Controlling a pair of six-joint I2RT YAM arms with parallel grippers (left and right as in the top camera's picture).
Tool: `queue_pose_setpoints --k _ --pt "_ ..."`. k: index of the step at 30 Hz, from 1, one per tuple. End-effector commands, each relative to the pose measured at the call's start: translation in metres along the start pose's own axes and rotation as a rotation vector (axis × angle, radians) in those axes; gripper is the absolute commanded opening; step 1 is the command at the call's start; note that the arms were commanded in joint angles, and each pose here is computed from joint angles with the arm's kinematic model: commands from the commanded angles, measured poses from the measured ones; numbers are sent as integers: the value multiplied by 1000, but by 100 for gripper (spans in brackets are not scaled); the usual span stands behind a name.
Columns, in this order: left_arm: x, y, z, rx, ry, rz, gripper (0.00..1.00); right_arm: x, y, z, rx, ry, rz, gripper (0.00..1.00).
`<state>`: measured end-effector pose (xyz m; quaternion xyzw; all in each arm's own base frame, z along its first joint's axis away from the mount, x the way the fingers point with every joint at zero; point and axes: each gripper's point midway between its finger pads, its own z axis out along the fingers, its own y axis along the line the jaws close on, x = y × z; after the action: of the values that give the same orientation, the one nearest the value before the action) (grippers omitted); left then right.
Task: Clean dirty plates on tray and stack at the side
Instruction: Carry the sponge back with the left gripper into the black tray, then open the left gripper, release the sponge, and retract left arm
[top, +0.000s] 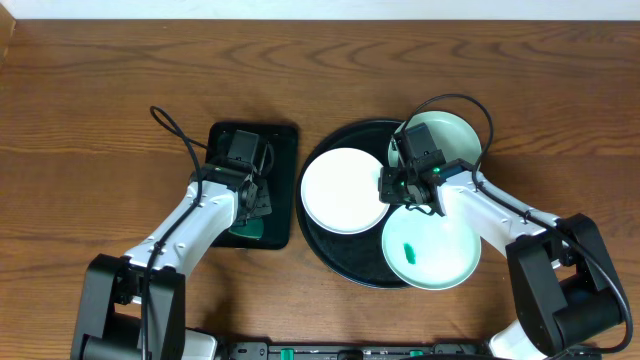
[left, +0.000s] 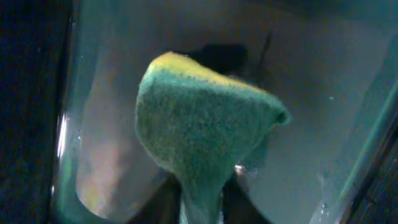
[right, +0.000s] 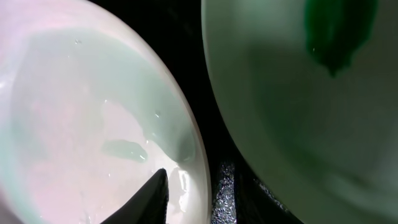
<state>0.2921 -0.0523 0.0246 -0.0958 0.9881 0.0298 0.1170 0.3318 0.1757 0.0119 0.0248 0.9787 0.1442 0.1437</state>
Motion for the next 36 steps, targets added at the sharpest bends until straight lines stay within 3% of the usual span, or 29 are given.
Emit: queue_pose_setpoints --k 1,4,14,18,19,21,36 --pt "2 3 2 -10 5 -13 31 3 2 1 0 7 -12 33" --pt "1 3 2 -10 4 -8 40 3 2 1 0 7 -36 33" --pt "-17 -2 -22 8 -37 3 40 3 2 1 0 7 -46 35" --pt "-25 -4 -34 28 -78 -3 35 3 2 1 0 6 -46 35" --pt "-25 -4 -35 30 -83 -4 29 3 2 1 0 6 -46 35" --pt "-25 -4 -36 32 -84 -10 8 3 2 1 -2 4 -46 34" --pt "-25 -39 -19 98 -112 26 8 3 2 1 -1 4 -46 35"
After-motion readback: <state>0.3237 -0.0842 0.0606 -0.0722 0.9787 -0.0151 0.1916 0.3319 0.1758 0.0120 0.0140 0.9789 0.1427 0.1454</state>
